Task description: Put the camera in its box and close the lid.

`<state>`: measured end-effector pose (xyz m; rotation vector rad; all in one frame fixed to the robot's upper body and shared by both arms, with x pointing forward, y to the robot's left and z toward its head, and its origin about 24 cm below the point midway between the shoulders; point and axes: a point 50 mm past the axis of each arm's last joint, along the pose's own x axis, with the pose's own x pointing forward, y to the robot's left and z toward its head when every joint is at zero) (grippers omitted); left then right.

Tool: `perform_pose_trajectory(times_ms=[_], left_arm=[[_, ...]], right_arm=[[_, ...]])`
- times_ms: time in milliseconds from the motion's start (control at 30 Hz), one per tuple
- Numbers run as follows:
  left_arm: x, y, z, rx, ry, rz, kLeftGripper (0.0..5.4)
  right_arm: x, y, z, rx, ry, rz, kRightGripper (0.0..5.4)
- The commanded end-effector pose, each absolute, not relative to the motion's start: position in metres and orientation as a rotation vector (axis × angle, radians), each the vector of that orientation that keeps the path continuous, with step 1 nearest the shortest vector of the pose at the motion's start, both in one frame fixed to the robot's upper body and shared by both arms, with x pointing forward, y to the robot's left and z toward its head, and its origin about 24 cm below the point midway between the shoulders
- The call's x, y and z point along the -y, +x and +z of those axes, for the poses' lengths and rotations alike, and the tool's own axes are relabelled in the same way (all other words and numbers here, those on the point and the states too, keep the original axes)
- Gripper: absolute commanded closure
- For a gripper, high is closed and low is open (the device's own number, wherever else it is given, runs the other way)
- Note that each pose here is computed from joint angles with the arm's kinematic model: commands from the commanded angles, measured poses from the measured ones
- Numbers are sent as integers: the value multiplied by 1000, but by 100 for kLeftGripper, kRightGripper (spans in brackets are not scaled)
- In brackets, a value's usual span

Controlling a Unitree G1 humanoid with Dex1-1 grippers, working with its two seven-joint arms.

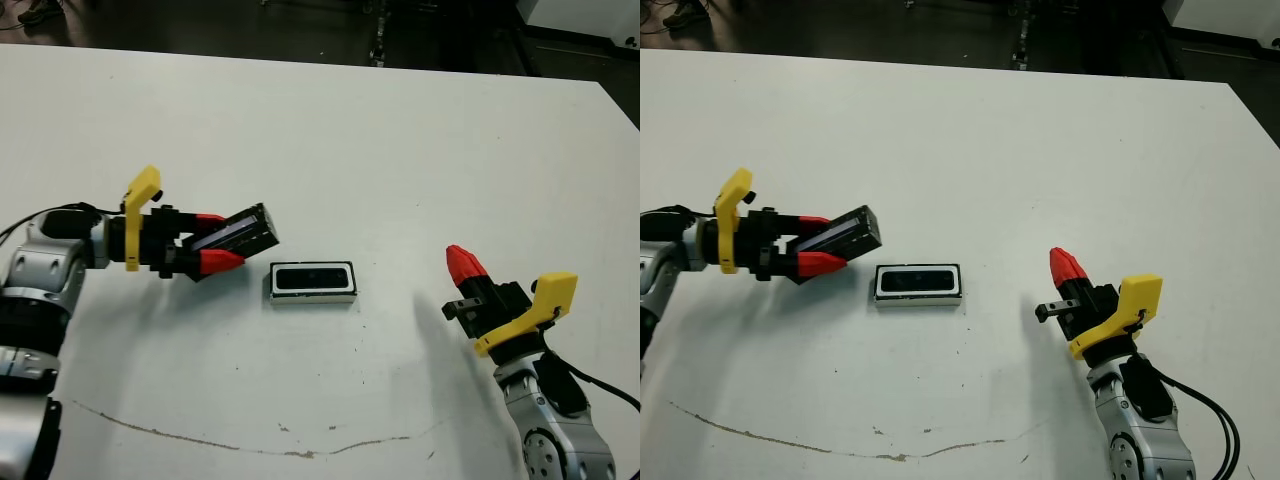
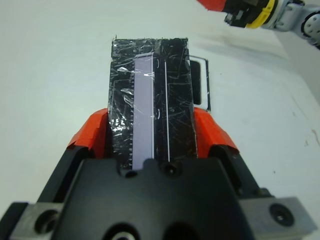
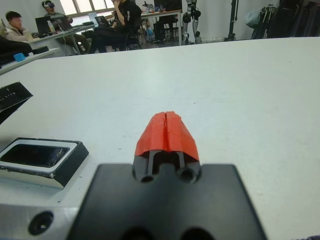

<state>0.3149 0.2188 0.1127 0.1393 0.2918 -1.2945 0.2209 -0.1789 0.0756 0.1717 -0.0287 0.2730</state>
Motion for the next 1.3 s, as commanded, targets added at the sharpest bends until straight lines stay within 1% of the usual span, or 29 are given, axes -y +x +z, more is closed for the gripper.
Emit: perform_pose_trajectory(times_ms=[33, 167, 267, 367, 433, 700, 1167, 1300], left_arm=[[-209, 316, 107, -287, 135, -1332, 224], [-203, 316, 99, -304, 92, -1354, 224], [-198, 315, 93, -296, 98, -1367, 224], [-194, 314, 89, -329, 84, -1384, 224], [-191, 312, 86, -320, 76, -1402, 224], [-182, 310, 80, -299, 61, -1442, 224], [-172, 308, 73, -326, 27, -1465, 224], [-168, 307, 71, -326, -4, -1467, 224]], right_arm=[[182, 219, 74, 3, 160, 258, 540], [182, 219, 75, 6, 160, 261, 540], [182, 219, 75, 8, 164, 262, 540], [181, 219, 76, 2, 169, 258, 540], [181, 219, 76, 0, 173, 259, 540], [181, 219, 75, 8, 176, 264, 540], [182, 218, 73, 4, 172, 259, 540], [182, 218, 72, 1, 181, 261, 540]])
